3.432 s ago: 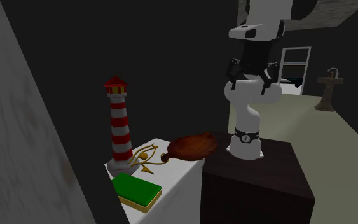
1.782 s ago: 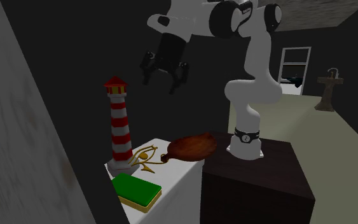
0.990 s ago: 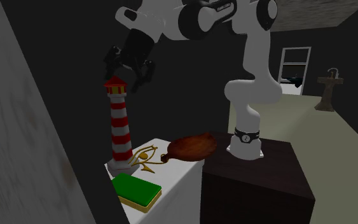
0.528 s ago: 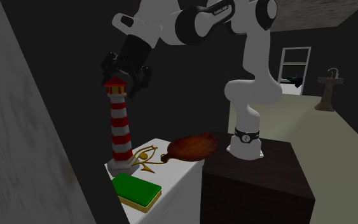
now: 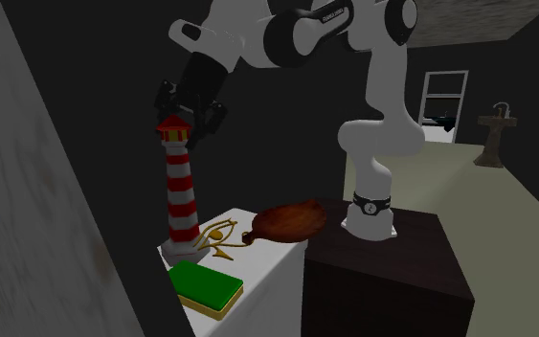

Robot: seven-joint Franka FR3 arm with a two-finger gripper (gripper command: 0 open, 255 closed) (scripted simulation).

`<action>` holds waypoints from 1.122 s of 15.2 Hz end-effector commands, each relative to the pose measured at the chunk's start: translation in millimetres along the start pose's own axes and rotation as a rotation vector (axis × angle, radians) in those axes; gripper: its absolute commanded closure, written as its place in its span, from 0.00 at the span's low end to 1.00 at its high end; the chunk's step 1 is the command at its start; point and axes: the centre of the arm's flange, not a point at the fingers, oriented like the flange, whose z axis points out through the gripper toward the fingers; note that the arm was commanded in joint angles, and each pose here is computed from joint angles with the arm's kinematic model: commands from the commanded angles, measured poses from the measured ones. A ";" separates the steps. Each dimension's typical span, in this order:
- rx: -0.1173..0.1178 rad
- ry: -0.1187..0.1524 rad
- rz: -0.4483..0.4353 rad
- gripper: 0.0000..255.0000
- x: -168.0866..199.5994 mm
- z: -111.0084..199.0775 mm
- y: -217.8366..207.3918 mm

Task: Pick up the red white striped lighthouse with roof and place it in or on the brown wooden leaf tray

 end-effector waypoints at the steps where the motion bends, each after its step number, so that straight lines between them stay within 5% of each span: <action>1: 0.000 0.000 0.000 1.00 -0.1 0.2 -0.1; 6: 0.000 0.000 0.000 1.00 0.0 0.2 -0.1; 17: 0.000 0.000 0.000 1.00 20.6 -50.3 19.8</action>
